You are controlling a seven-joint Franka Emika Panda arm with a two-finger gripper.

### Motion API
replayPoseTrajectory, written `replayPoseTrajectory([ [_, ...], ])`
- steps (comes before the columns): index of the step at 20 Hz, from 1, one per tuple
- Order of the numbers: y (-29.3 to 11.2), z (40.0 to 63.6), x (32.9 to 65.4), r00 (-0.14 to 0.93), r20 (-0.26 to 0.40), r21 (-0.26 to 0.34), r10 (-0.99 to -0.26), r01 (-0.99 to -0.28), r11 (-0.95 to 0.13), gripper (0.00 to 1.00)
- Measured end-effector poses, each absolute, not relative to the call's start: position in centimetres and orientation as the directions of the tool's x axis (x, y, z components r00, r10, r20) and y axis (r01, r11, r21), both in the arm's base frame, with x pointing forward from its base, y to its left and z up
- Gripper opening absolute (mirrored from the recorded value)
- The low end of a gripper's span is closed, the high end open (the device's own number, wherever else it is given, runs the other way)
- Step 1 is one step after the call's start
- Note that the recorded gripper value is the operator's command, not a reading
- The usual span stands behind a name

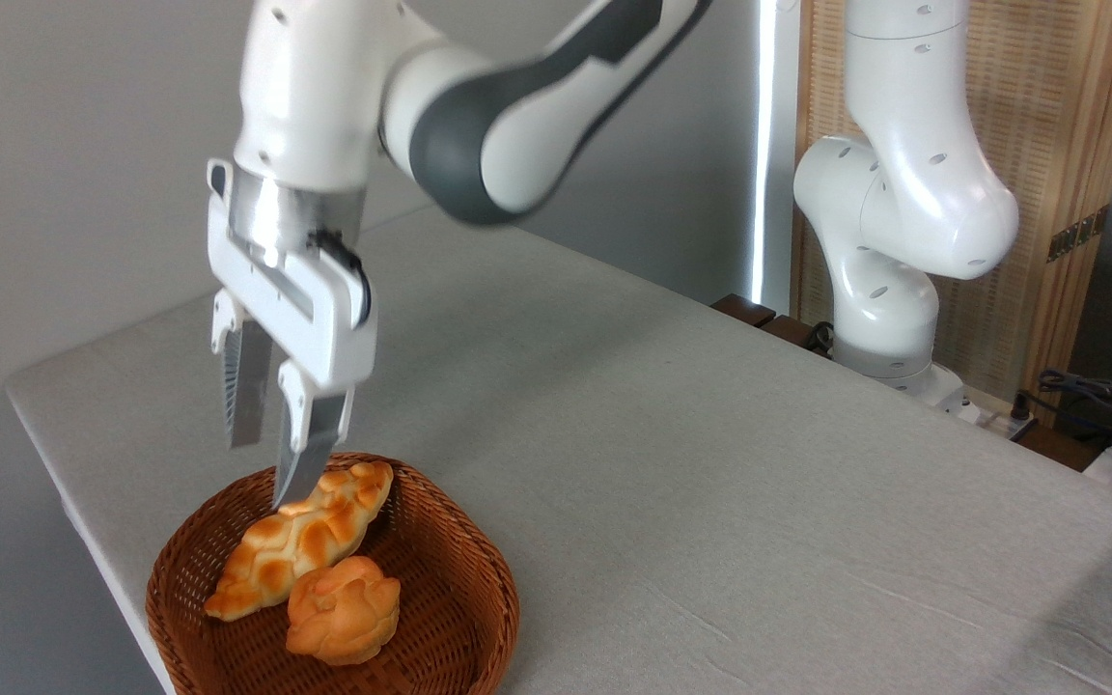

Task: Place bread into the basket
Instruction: 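Open the gripper to release the roll and raise it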

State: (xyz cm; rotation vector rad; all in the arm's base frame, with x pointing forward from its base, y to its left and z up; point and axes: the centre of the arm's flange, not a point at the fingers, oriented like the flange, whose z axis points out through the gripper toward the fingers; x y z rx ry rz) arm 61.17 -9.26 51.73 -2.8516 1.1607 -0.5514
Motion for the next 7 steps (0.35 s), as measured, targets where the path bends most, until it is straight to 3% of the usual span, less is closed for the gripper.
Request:
replayPoseTrajectory([
  [3, -9.0, 55.4, 60.5, 0.705, 0.227, -0.146, -0.672, -0.657, -0.739, 1.00],
  [7, -8.8, 56.0, 60.3, 0.729, 0.189, -0.145, -0.658, -0.642, -0.753, 1.00],
])
